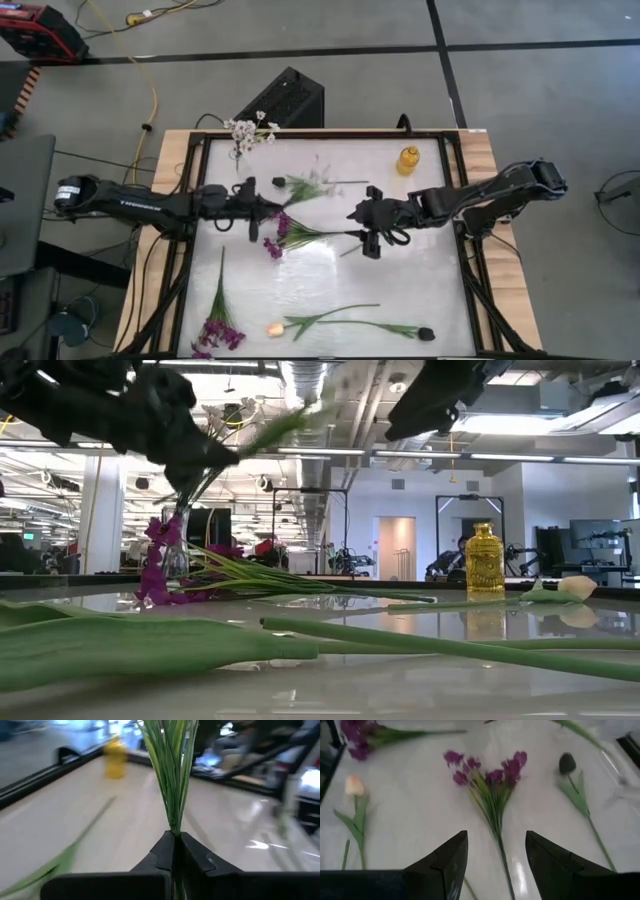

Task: Sort flowers into vase by color
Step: Put the white flowers into the transparent vase

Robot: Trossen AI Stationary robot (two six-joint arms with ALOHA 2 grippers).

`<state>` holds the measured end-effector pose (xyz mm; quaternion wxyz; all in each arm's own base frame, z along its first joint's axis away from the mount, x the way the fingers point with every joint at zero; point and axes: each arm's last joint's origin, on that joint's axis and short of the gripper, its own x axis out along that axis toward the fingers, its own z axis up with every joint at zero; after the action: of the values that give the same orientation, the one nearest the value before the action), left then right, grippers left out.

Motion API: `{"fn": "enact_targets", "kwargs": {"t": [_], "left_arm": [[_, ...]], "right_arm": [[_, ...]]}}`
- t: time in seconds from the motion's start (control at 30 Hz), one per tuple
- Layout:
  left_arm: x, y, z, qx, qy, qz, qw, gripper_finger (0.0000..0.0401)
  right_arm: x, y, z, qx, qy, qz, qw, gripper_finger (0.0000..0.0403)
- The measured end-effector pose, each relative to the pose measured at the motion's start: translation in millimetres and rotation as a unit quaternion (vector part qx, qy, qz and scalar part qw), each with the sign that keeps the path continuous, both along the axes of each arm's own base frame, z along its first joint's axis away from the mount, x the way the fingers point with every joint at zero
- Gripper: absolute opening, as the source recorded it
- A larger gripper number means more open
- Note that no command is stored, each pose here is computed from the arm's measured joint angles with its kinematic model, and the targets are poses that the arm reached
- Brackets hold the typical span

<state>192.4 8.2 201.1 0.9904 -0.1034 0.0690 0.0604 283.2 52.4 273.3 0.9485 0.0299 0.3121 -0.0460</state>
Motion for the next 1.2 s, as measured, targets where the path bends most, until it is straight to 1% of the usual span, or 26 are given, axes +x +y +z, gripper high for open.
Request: {"fn": "enact_targets", "kwargs": {"t": [0.13, 0.23, 0.3, 0.4, 0.5, 0.57, 0.63, 0.7, 0.8, 0.87, 0.97, 1.1, 1.2], "left_arm": [[0.9, -15.0, 7.2, 0.021, -0.036, -0.054, 0.998, 0.0001], [0.6, -24.1, 12.8, 0.041, -0.064, -0.072, 0.994, 0.0001], [0.2, -27.7, 16.5, 0.048, -0.083, -0.069, 0.993, 0.0001], [-0.7, -32.7, 24.1, 0.055, -0.122, -0.077, 0.988, 0.0001], [-1.9, -36.8, 29.1, 0.062, -0.148, -0.091, 0.983, 0.0001], [-2.4, -38.8, 30.3, 0.063, -0.154, -0.095, 0.981, 0.0001], [-2.7, -40.1, 30.3, 0.063, -0.155, -0.098, 0.981, 0.0001], [-2.6, -41.1, 29.2, 0.062, -0.149, -0.100, 0.982, 0.0001], [-2.9, -42.3, 29.1, 0.059, -0.148, -0.100, 0.982, 0.0001], [-3.0, -42.7, 29.0, 0.057, -0.148, -0.095, 0.983, 0.0001], [-3.0, -42.9, 29.1, 0.060, -0.148, -0.092, 0.983, 0.0001], [-3.1, -42.9, 29.3, 0.063, -0.149, -0.092, 0.983, 0.0001], [-3.0, -42.6, 29.0, 0.066, -0.147, -0.086, 0.983, 0.0001]], "right_arm": [[4.1, 2.2, -4.8, 0.004, -0.035, 0.006, 0.999, 0.0223], [8.2, 6.9, -8.3, 0.008, -0.067, 0.027, 0.997, 0.0223], [15.9, 12.8, -12.6, -0.004, -0.096, 0.050, 0.994, 0.0223], [29.4, 22.7, -20.7, -0.036, -0.136, 0.083, 0.987, 0.0223], [46.7, 30.7, -29.8, -0.073, -0.187, 0.109, 0.974, 0.0223], [57.9, 32.8, -34.4, -0.100, -0.231, 0.115, 0.961, 0.0223], [66.6, 32.5, -36.5, -0.123, -0.278, 0.111, 0.946, 0.0223], [73.0, 30.5, -34.5, -0.134, -0.336, 0.095, 0.928, 0.0223], [79.0, 23.7, -33.2, -0.137, -0.403, 0.071, 0.902, 0.0223], [82.4, 17.6, -35.9, -0.137, -0.423, 0.058, 0.894, 0.0223], [91.3, 8.1, -40.3, -0.119, -0.427, 0.060, 0.894, 0.0223], [107.2, -2.3, -43.3, -0.080, -0.434, 0.084, 0.893, 0.0223], [116.4, -6.2, -41.2, -0.078, -0.442, 0.087, 0.890, 0.0223]]}}
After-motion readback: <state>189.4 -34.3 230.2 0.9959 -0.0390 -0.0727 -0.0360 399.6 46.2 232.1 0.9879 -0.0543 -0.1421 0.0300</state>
